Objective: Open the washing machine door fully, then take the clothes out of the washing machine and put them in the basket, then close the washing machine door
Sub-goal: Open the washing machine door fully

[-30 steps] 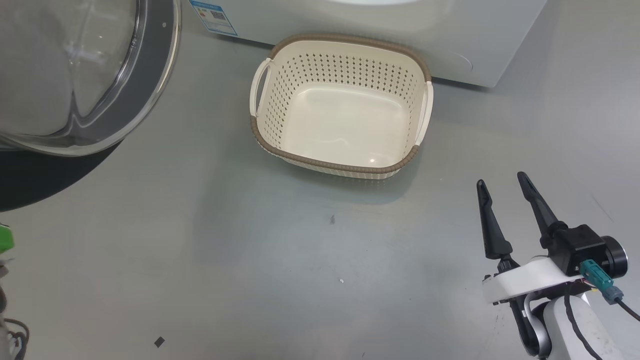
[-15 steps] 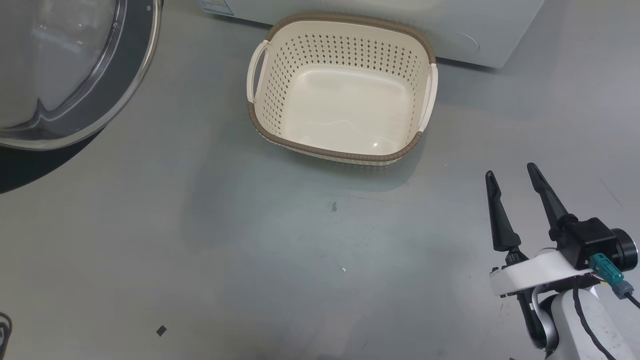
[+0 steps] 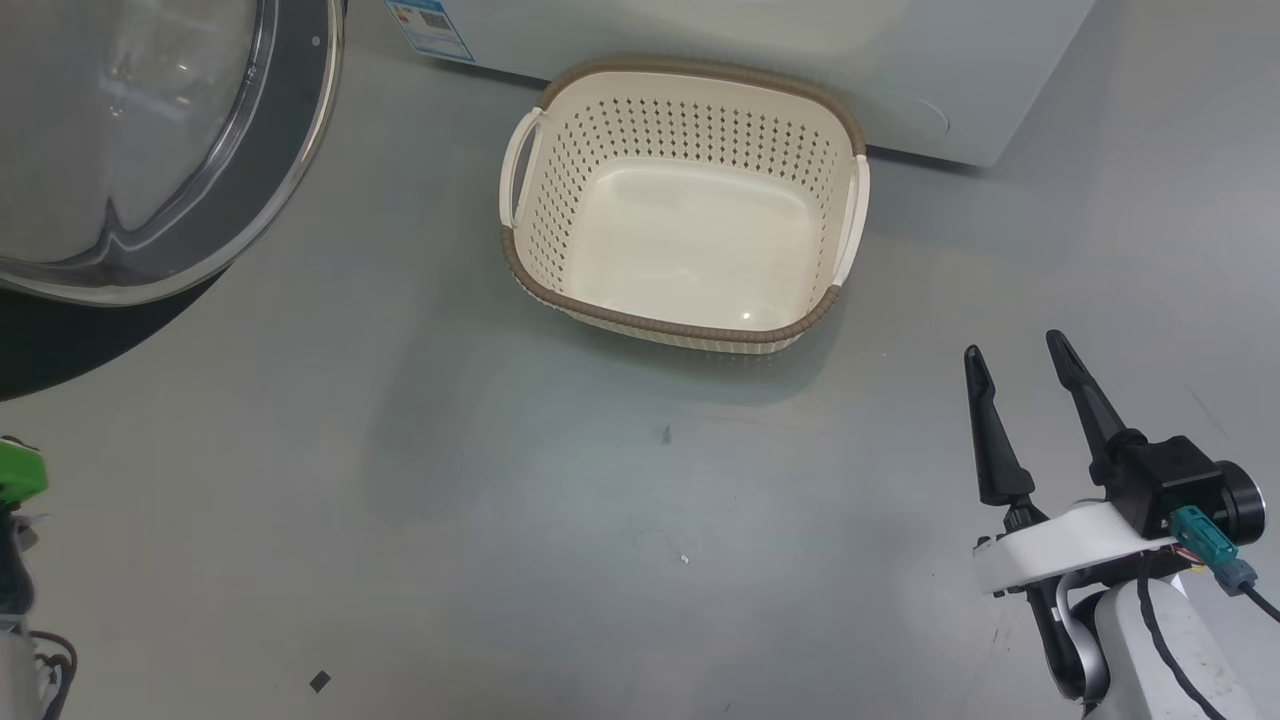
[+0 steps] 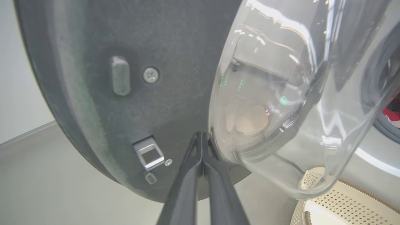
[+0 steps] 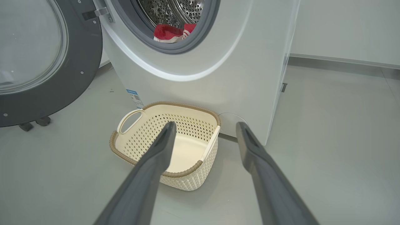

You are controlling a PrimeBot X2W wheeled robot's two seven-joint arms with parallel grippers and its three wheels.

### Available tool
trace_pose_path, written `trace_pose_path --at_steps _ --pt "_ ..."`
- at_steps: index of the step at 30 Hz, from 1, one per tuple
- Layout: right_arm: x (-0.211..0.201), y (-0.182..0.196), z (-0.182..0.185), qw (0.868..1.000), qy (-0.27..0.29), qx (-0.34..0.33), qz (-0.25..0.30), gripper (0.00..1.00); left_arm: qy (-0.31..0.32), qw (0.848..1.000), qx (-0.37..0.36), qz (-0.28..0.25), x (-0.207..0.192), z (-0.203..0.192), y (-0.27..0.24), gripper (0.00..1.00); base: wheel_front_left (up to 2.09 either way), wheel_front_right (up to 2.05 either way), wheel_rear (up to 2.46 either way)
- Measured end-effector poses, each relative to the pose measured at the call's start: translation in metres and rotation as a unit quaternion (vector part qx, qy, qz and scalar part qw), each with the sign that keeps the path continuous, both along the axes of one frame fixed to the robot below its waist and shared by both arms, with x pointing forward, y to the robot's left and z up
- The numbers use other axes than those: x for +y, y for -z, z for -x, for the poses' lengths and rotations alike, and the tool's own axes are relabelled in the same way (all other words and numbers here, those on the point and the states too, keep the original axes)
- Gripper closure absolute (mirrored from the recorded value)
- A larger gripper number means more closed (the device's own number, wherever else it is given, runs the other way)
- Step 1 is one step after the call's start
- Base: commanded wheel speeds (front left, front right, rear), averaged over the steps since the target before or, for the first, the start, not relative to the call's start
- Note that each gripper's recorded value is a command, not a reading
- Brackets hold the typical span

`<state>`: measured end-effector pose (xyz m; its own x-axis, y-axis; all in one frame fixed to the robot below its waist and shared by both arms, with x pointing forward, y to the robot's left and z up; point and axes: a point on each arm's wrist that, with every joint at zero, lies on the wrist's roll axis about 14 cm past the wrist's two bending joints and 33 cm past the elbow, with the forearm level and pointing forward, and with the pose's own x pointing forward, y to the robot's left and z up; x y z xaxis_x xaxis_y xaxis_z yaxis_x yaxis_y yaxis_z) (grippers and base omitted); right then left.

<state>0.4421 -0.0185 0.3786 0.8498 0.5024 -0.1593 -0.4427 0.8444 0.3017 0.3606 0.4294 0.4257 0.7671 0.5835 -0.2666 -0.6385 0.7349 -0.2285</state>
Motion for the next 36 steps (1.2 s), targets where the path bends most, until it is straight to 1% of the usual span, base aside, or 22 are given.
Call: trace_pose_path --at_steps 8,19,22,26,30,36 --pt "0.004 -0.022 0.003 1.000 0.003 -0.020 -0.006 0.00 0.029 0.999 -0.017 -0.010 -0.014 -0.004 -0.011 1.00 0.00 0.00 0.00" --pt "-0.006 -0.069 0.010 0.997 0.028 -0.063 -0.023 0.00 0.101 0.994 -0.025 -0.016 -0.057 0.004 -0.016 1.00 0.00 0.00 0.00" --pt "-0.008 -0.075 0.013 0.997 0.030 -0.070 -0.022 0.00 0.112 0.993 -0.035 -0.015 -0.063 0.004 -0.019 1.00 0.00 0.00 0.00" --pt "-0.020 -0.089 0.023 0.995 0.045 -0.085 -0.021 0.00 0.147 0.987 -0.057 -0.016 -0.087 0.000 -0.028 1.00 0.00 0.00 0.00" --pt "-0.033 -0.102 0.026 0.993 0.065 -0.100 -0.021 0.00 0.177 0.981 -0.076 -0.004 -0.113 -0.005 -0.032 1.00 0.00 0.00 0.00" --pt "-0.051 -0.113 0.038 0.990 0.088 -0.113 -0.017 0.00 0.211 0.972 -0.106 0.001 -0.141 -0.012 -0.044 1.00 0.00 0.00 0.00"
